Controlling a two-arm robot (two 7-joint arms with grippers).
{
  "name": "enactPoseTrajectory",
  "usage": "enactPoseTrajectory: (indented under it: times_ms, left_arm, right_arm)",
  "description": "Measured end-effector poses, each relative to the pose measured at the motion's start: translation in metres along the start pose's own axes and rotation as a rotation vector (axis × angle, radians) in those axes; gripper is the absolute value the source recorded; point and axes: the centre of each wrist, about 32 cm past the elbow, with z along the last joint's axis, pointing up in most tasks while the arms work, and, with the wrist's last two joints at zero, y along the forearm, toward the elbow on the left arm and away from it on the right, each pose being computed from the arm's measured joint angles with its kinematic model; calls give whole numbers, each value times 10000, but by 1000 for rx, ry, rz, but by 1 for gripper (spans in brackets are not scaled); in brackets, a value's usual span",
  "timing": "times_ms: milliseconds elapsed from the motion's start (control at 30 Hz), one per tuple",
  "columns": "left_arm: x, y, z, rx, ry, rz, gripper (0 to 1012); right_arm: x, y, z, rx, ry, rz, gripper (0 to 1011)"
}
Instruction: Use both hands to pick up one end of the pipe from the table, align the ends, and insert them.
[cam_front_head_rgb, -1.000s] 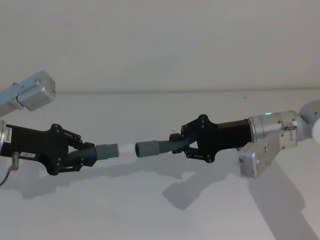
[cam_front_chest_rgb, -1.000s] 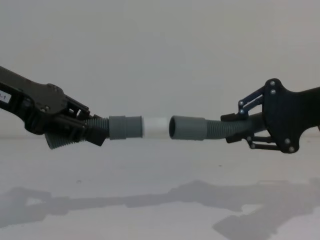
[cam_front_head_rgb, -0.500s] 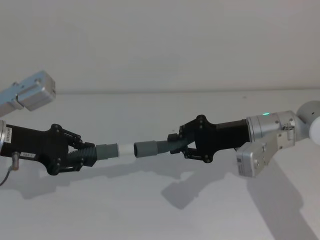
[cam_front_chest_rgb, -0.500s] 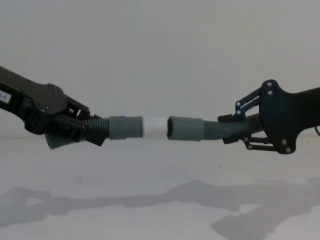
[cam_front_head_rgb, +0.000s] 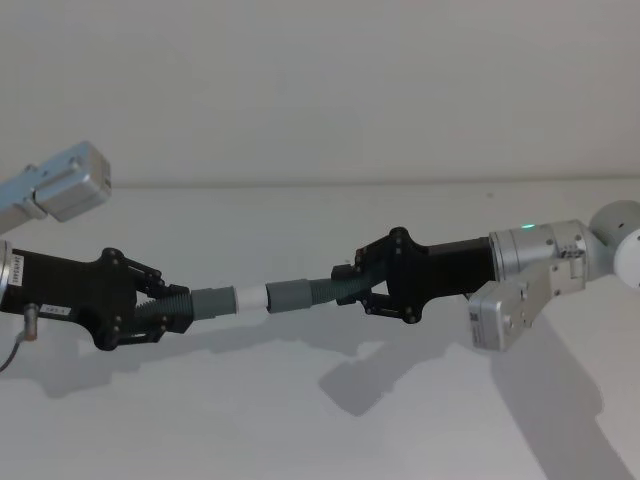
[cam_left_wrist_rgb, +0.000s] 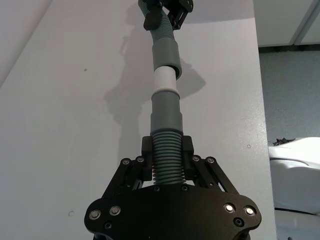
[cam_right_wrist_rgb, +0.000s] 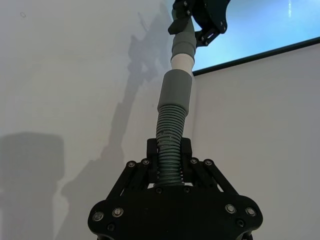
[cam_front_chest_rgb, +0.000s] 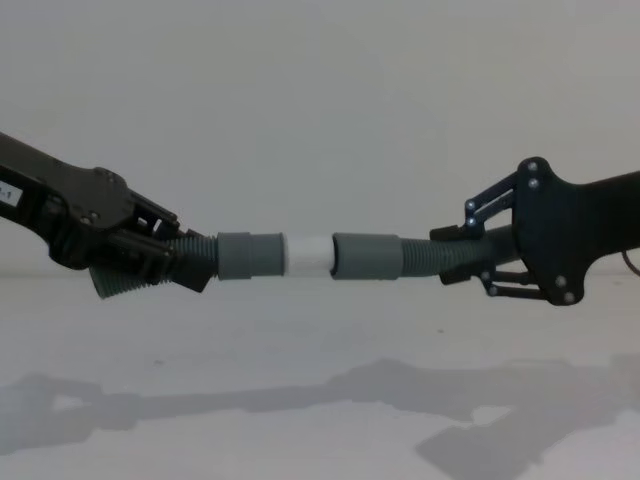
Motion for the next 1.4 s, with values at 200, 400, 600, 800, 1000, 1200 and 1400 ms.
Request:
enactPoseTrajectory:
  times_ms: [200,400,600,800,1000,1200,1400]
  left_arm:
    - [0,0,0,0,0,0,302]
    - [0,0,0,0,0,0,302]
    - [0,0,0,0,0,0,302]
    - [0,0,0,0,0,0,302]
    - [0,-1,1,0,0,0,302]
    - [0,-1,0,0,0,0,302]
    - [0,-1,1,0,0,0,302]
  right_arm:
    - [2,13,4,4,3,-5,234]
    - [8,27,6,6,7,-7,233]
    - [9,42,2,8,11,-11,233]
    - [14,53,-10,8,17,-18,234]
    - [23,53,-19,6,20,-23,234]
    - [25,46,-29,2,23,-28,230]
    - [27,38,-37,-2,27,-32,230]
